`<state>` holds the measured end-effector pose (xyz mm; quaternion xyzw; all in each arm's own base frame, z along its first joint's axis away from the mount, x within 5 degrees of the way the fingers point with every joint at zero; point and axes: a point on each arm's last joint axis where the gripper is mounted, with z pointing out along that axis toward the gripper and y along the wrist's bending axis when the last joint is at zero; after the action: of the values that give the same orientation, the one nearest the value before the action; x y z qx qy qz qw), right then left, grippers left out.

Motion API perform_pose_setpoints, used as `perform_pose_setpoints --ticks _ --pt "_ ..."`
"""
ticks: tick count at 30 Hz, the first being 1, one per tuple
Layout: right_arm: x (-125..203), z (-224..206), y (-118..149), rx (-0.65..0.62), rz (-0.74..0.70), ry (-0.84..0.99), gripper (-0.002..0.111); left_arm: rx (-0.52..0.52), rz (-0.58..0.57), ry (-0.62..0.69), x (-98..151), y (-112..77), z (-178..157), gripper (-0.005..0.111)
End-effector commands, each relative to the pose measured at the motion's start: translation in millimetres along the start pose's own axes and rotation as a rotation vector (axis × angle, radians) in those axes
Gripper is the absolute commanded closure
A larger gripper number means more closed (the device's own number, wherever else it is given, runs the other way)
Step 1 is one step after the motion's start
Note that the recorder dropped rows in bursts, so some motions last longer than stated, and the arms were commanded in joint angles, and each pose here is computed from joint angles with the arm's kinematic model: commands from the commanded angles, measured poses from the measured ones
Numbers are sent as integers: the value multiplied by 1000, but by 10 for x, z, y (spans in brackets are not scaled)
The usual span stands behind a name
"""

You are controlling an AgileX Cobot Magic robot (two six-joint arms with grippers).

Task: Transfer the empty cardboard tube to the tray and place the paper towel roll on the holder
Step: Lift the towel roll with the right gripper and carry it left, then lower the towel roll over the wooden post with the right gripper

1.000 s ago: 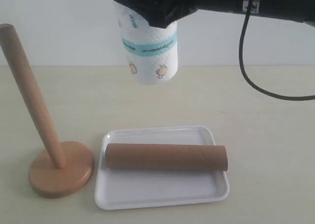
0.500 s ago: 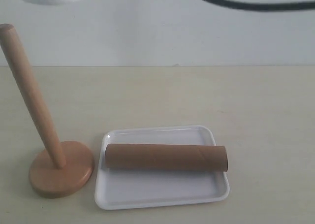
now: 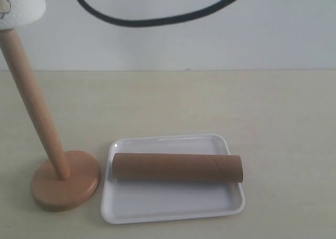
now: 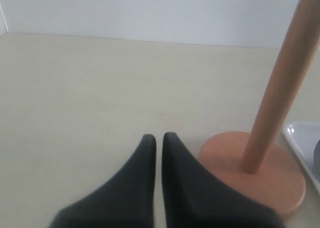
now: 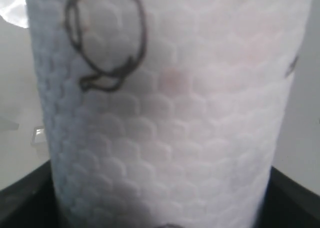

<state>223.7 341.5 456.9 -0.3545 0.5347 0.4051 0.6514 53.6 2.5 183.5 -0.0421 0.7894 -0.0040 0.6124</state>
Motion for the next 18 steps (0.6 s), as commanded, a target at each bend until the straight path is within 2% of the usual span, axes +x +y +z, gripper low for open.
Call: perform_pose_setpoints --ticks 1,18 --pt "89 91 30 -44 -52 -10 109 1 -10 -2 8 -2 1 103" --pt "677 371 -43 -26 -26 64 109 1 -10 -2 8 -2 1 103"
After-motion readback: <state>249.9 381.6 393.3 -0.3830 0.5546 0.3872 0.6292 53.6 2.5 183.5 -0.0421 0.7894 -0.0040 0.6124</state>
